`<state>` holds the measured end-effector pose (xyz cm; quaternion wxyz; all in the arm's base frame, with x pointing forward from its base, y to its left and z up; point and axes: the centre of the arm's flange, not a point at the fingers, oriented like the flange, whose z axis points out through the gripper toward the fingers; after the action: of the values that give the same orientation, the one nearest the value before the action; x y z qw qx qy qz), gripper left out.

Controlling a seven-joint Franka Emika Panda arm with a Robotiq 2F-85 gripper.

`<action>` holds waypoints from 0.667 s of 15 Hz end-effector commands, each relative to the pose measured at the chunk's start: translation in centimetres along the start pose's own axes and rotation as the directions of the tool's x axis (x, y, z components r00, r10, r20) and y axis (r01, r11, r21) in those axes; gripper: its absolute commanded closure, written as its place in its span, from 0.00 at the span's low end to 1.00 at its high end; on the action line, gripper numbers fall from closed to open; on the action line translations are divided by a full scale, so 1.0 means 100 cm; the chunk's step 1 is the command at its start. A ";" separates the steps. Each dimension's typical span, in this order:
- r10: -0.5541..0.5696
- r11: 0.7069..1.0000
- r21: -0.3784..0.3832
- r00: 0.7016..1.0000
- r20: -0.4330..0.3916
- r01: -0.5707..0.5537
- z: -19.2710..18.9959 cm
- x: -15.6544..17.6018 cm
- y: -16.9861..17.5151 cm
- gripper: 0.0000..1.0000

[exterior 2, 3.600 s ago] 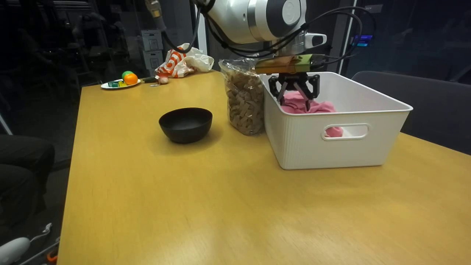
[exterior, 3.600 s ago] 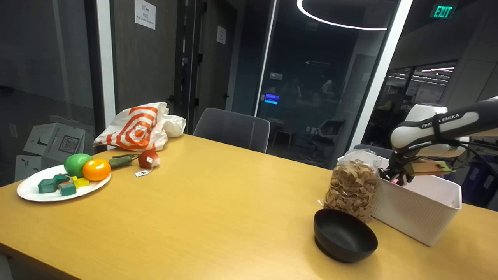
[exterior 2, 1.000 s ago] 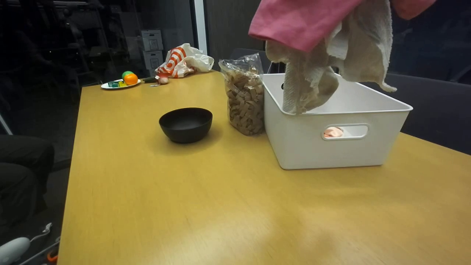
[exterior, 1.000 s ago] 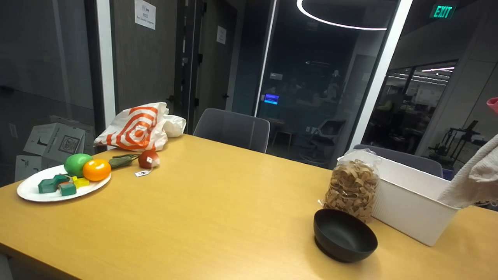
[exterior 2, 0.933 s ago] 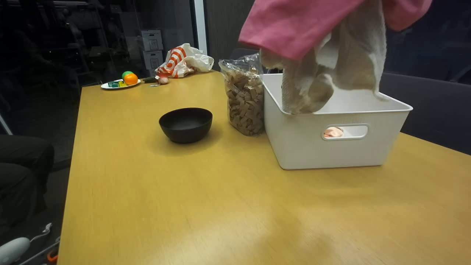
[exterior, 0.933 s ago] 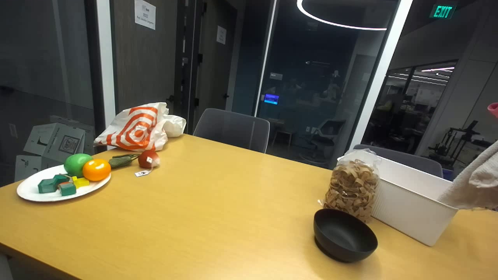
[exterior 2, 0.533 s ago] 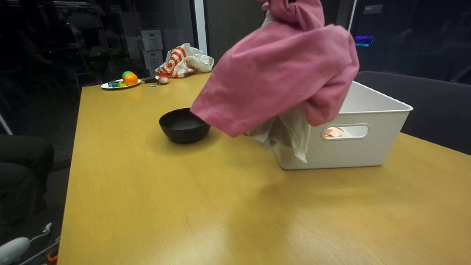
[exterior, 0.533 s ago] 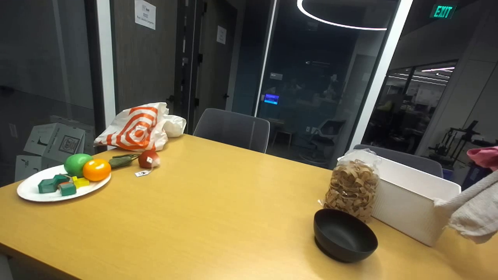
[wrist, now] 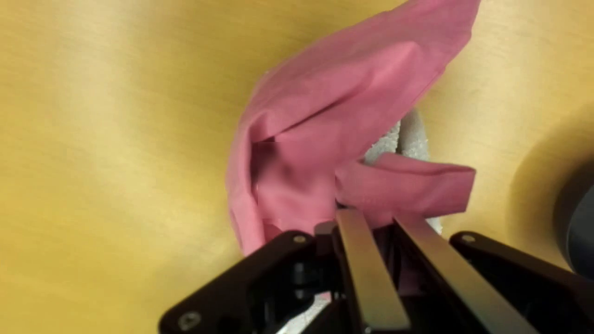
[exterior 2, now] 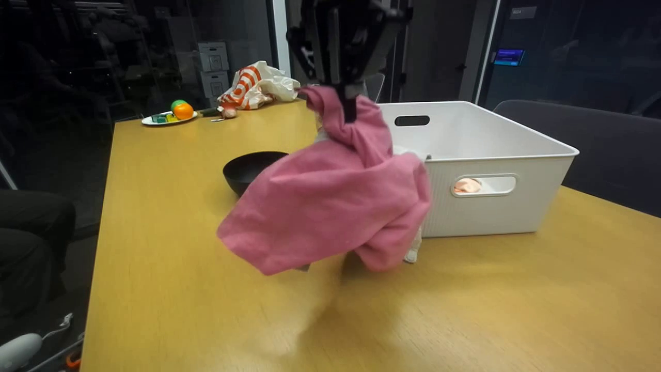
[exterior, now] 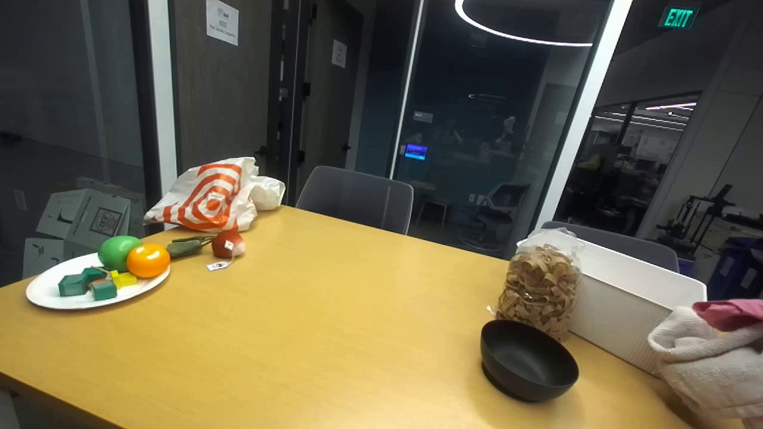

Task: Remove the towels from the basket

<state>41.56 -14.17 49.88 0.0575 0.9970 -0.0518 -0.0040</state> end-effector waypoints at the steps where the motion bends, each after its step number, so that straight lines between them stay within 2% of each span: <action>1: -0.045 0.998 0.047 0.999 0.027 0.043 0.058 0.012 -0.022 0.91; 4: -0.030 0.997 0.076 0.999 0.028 0.028 0.112 0.019 -0.035 0.93; 5: -0.031 0.996 0.085 0.999 0.028 0.028 0.125 0.018 -0.036 0.90; 6: -0.026 0.996 0.090 0.999 0.033 0.023 0.133 0.019 -0.037 0.63; 8: -0.012 0.994 0.110 0.999 0.034 0.008 0.142 0.019 -0.035 0.57; 10: 0.001 0.993 0.122 1.000 0.024 -0.004 0.138 0.022 -0.033 0.42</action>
<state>43.53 -12.12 35.14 0.0095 0.9981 -0.0497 -0.0344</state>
